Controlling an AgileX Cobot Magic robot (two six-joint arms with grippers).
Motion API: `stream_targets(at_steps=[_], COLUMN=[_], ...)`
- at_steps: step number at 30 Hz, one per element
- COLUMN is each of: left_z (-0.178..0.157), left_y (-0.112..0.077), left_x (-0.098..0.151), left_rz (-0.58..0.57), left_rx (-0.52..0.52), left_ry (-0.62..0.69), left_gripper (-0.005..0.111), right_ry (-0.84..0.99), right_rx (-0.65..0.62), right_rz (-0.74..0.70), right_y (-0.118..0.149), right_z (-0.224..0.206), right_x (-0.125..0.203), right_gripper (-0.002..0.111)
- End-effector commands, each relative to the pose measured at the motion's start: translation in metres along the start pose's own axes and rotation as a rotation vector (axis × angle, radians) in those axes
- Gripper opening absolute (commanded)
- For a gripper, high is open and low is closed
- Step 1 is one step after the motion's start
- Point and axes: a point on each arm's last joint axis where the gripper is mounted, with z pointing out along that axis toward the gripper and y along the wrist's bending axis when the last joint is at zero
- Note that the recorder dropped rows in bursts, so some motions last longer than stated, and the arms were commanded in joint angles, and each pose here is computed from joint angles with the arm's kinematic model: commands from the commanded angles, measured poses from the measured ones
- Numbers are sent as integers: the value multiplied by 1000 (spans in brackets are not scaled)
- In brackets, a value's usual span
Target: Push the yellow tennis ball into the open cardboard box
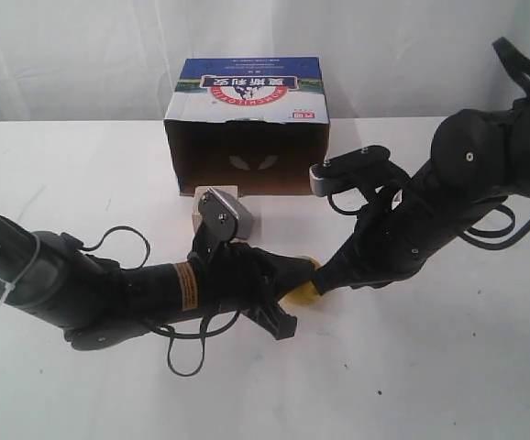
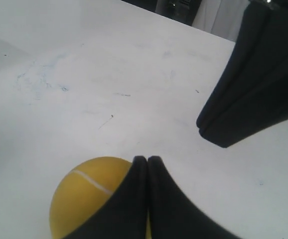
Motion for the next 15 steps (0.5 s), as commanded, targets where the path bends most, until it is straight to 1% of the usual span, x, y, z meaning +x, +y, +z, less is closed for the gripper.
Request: stream_targets(at_steps=[1,3,10,12,15], left_z=[-5,-5,-6,-7,-15], left_y=[-3,-3,-2,-2,1], left_x=[-11,-14,-11,-14,-24], left_rz=[21,27,30,34,44], left_rx=[2,2,-20,-17,-35], left_ry=[-11,-16,27,11,-11], left_gripper=[0,0,0,0,0], right_ry=[-1,-1,-3,7,80], right_rx=[-4,-5,-12,-27,-72], right_rz=[4,5,16,34,61], right_y=[-1,-1,0,1,6], right_z=[-3,-3,-3,-3,-3], right_x=[0,0,0,1,8], right_gripper=[0,0,0,0,0])
